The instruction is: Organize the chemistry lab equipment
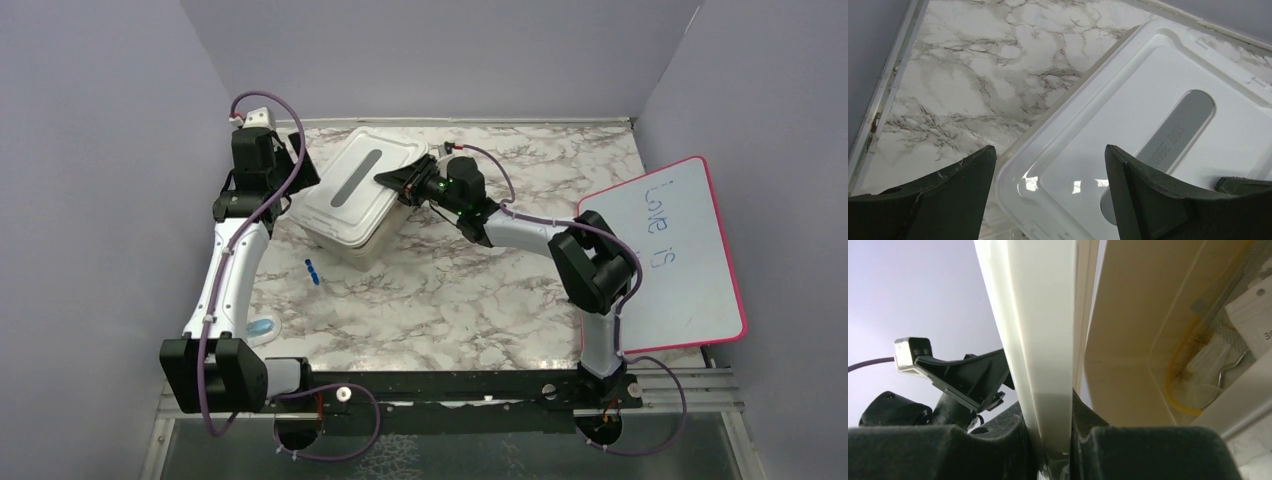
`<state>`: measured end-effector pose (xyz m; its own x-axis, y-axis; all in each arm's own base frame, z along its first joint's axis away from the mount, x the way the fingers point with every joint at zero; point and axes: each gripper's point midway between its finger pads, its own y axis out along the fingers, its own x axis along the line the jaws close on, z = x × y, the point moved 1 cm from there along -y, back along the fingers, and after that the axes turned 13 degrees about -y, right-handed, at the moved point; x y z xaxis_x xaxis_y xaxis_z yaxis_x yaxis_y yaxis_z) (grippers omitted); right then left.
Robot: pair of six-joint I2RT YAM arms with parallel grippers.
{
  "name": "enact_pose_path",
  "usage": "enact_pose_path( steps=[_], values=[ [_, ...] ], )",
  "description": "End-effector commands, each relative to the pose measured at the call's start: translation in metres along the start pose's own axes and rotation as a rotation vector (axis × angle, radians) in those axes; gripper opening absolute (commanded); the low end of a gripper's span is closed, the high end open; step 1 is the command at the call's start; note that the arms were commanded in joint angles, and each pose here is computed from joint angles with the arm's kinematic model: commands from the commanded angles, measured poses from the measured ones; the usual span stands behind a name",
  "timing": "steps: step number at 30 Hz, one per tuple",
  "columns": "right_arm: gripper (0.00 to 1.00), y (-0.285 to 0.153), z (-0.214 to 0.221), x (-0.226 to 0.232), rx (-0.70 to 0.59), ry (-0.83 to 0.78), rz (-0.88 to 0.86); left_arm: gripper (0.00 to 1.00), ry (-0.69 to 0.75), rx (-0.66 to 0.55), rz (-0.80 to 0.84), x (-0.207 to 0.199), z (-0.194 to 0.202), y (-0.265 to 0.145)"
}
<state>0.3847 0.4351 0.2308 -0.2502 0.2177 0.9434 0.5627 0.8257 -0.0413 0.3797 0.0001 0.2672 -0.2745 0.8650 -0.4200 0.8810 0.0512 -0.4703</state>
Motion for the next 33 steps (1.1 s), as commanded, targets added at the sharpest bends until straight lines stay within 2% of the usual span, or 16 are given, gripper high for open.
enact_pose_path(
  steps=[1, 11, 14, 21, 28, 33],
  values=[
    [0.13, 0.011, -0.014, 0.004, -0.087, -0.045, -0.018, 0.82, -0.012, 0.001, -0.019, 0.008, 0.004, 0.010],
    [0.15, 0.015, -0.002, -0.004, -0.050, -0.072, 0.011, 0.82, -0.010, 0.013, -0.067, 0.023, 0.013, 0.020],
    [0.18, 0.011, 0.003, -0.003, -0.046, -0.077, 0.020, 0.82, -0.008, 0.014, -0.095, 0.029, 0.017, 0.023],
    [0.24, 0.009, 0.001, -0.006, -0.078, -0.105, 0.053, 0.73, 0.006, 0.052, -0.110, 0.042, 0.040, 0.035],
    [0.36, 0.002, -0.007, 0.000, -0.118, -0.121, 0.067, 0.72, 0.022, 0.096, -0.114, 0.045, 0.050, 0.044],
    [0.51, -0.005, -0.010, 0.002, -0.120, -0.113, 0.119, 0.72, 0.033, 0.105, -0.119, 0.045, 0.048, 0.046]
  ],
)
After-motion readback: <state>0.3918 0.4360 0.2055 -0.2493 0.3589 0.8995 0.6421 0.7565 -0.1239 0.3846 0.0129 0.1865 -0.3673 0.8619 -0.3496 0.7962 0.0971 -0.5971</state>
